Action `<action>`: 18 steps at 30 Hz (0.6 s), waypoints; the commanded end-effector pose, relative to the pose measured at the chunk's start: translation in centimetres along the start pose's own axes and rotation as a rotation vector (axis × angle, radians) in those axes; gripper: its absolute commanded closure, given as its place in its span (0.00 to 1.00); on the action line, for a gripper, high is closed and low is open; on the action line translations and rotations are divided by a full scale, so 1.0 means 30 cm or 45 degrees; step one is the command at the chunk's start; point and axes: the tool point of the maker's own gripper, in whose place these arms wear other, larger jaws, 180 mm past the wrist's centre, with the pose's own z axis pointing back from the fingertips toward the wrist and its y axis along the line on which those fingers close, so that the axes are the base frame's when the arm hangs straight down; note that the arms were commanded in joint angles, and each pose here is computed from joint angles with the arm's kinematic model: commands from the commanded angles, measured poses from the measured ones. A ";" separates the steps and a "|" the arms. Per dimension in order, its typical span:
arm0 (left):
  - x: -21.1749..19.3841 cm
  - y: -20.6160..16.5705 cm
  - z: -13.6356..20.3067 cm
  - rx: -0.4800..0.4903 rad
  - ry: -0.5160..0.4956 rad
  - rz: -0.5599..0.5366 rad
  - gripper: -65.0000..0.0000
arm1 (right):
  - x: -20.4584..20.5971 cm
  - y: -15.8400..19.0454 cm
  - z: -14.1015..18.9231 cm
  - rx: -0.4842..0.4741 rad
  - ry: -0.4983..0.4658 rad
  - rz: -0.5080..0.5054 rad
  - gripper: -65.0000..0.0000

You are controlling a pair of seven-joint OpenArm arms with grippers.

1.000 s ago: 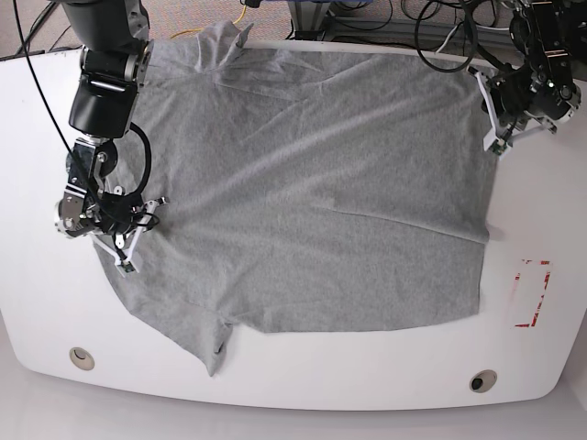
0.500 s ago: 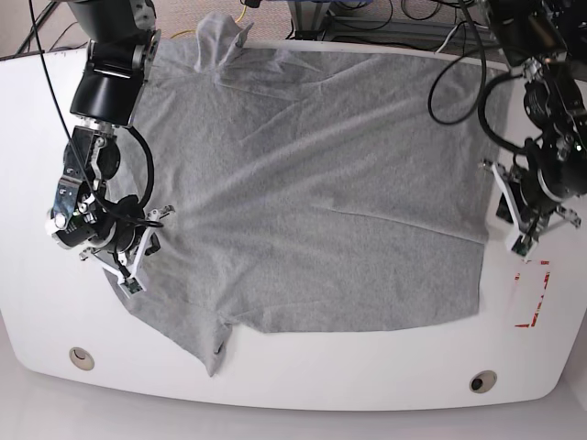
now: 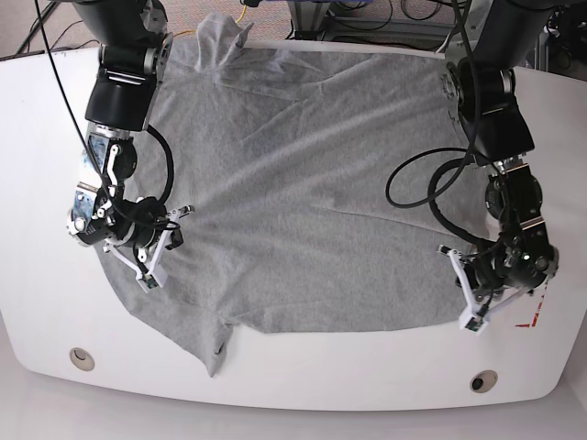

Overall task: Layout the t-shirt on the table in an organized manner, then fold the t-shirt properly
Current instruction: 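Lower both grippers onto the shirt body near its hem corners, then grasp the shirt with both grippers and drag it toward the robot, flattening it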

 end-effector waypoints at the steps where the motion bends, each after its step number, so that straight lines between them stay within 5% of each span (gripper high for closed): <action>1: 0.046 -0.028 -0.047 -0.058 -0.035 -0.006 0.93 | 0.075 -0.029 0.032 -0.026 -0.086 0.015 0.97; 18: -0.103 -0.189 -0.258 -0.319 0.009 0.152 0.93 | -0.053 -0.056 -0.050 0.030 -0.036 -0.109 0.98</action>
